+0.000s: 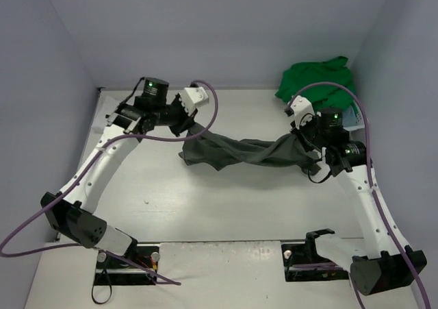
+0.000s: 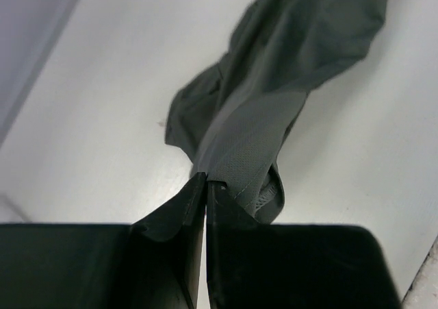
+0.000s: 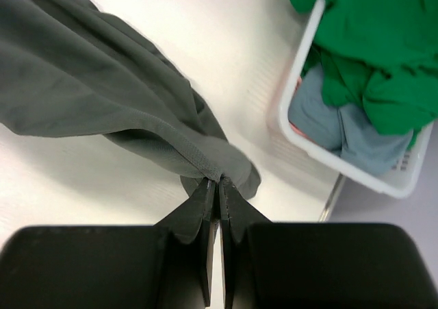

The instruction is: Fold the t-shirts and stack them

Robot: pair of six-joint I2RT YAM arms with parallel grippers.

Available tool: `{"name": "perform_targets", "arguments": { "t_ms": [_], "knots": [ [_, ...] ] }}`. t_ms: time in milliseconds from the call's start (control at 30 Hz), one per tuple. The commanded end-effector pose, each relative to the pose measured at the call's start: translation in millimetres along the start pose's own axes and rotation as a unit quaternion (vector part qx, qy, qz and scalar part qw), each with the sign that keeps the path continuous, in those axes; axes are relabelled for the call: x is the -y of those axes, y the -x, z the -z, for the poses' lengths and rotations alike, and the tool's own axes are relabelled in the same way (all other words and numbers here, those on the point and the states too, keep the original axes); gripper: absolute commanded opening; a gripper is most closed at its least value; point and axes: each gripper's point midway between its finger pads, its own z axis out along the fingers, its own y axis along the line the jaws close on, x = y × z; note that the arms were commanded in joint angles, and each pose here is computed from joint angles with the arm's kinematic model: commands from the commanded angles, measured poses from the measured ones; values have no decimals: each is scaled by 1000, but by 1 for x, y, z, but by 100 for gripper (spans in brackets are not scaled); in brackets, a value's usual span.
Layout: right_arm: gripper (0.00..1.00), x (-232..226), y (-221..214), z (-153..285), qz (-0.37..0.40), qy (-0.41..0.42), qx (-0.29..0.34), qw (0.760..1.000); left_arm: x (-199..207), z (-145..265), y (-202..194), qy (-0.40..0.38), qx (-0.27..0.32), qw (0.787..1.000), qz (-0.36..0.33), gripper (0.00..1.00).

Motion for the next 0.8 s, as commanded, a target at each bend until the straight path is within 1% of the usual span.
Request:
{"name": "perform_targets", "arguments": {
  "t_ms": [0,33,67,100,133,167,200,267,300,333,400,467,533,633,767],
  "knots": [
    [0,-3,41,28,6,12,86,996,-8,71,62,49,92,994,-28,0],
    [0,-2,49,35,7,11,102,995,-8,91,74,62,108,991,-37,0],
    [0,0,61,46,8,9,126,992,-10,101,78,72,114,990,-39,0],
    [0,4,73,62,8,-5,158,987,-8,121,88,87,127,987,-47,0],
    [0,5,80,70,10,-10,176,984,-7,132,93,95,134,985,-51,0],
    [0,8,91,88,15,-19,206,978,-6,142,97,102,141,983,-54,0],
    [0,7,96,96,19,-20,220,975,0,162,105,116,157,979,-64,0],
    [0,6,104,112,23,-21,246,969,6,183,114,129,175,973,-74,0],
    [0,7,109,127,28,-29,266,963,8,195,117,137,184,970,-81,0],
    [0,6,111,133,30,-31,275,960,16,217,126,149,205,963,-95,0],
    [0,5,114,149,35,-38,295,954,21,241,132,169,225,954,-107,0],
    [0,0,116,160,42,-33,310,949,39,273,144,180,261,939,-131,0],
    [0,-6,114,164,49,-20,311,949,53,303,154,195,293,926,-137,0],
    [0,-11,115,172,55,-11,319,946,67,325,155,206,310,918,-137,0],
    [0,-13,121,203,66,-24,357,931,82,345,151,220,321,910,-140,0]
  ]
}}
